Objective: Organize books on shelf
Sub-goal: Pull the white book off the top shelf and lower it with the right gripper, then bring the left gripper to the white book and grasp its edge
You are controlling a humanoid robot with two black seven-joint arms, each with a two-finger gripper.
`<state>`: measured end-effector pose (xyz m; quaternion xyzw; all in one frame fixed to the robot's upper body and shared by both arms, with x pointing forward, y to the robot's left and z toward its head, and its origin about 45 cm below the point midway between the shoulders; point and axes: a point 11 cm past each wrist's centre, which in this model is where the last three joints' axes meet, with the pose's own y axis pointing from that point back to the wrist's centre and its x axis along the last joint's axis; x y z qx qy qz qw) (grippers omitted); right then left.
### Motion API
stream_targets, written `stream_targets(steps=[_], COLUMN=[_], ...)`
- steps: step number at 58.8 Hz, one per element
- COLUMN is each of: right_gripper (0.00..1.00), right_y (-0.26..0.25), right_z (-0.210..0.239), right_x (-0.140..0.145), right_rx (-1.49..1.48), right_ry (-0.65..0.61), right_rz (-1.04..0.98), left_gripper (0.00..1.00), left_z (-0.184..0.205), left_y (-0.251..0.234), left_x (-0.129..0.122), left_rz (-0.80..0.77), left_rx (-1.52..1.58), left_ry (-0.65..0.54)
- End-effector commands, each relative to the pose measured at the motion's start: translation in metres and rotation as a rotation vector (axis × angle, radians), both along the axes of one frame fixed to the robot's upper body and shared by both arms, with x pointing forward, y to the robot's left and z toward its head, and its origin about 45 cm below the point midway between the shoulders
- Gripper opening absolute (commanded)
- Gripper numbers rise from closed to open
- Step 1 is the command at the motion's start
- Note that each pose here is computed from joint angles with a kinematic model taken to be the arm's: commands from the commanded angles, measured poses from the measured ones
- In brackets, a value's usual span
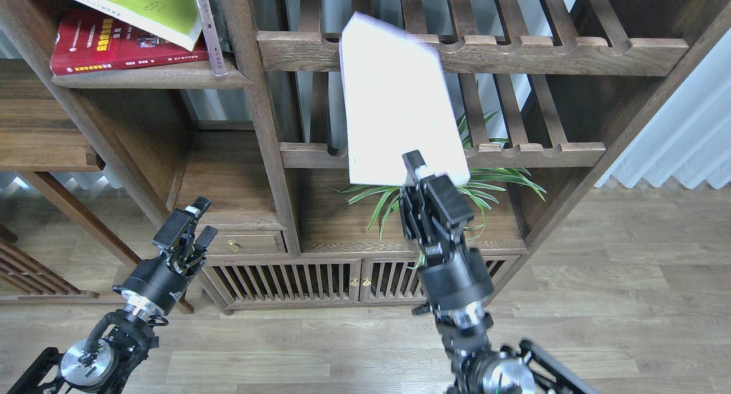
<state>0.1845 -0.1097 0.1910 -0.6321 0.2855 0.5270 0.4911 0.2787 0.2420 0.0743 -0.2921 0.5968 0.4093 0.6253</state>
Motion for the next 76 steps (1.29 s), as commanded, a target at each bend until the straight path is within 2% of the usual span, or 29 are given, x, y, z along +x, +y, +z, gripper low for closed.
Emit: stream_targets(steps=[1, 13, 27, 50, 76], right_gripper=[0.05, 0.05, 0.05, 0.05, 0.05], right_y=[-0.003, -0.009, -0.014, -0.014, -0.01], right_z=[-0.008, -0.02, -0.034, -0.044, -0.045], right_x=[-0.01, -0.012, 0.0, 0.0, -0.002], right_rx=[-0.056, -0.118, -0.201, -0.233, -0.229], right_ry=[0.005, 0.013, 0.004, 0.019, 0.021], right_rz=[0.023, 0.054, 0.091, 0.118, 0.126], left_gripper=[1.0, 1.0, 1.0, 1.0, 1.0], left_z=[0.001, 0.016, 0.043, 0.083, 0.082], left_y=[-0.007, -0.027, -0.048, -0.078, -0.09], left_x=[0.0, 0.011, 0.022, 0.042, 0.037], left_rz=[-0.009, -0.034, -0.072, -0.163, -0.219], left_rx=[-0.019, -0.113, -0.219, -0.265, -0.249], left_ry=[-0.001, -0.019, -0.067, -0.162, -0.155])
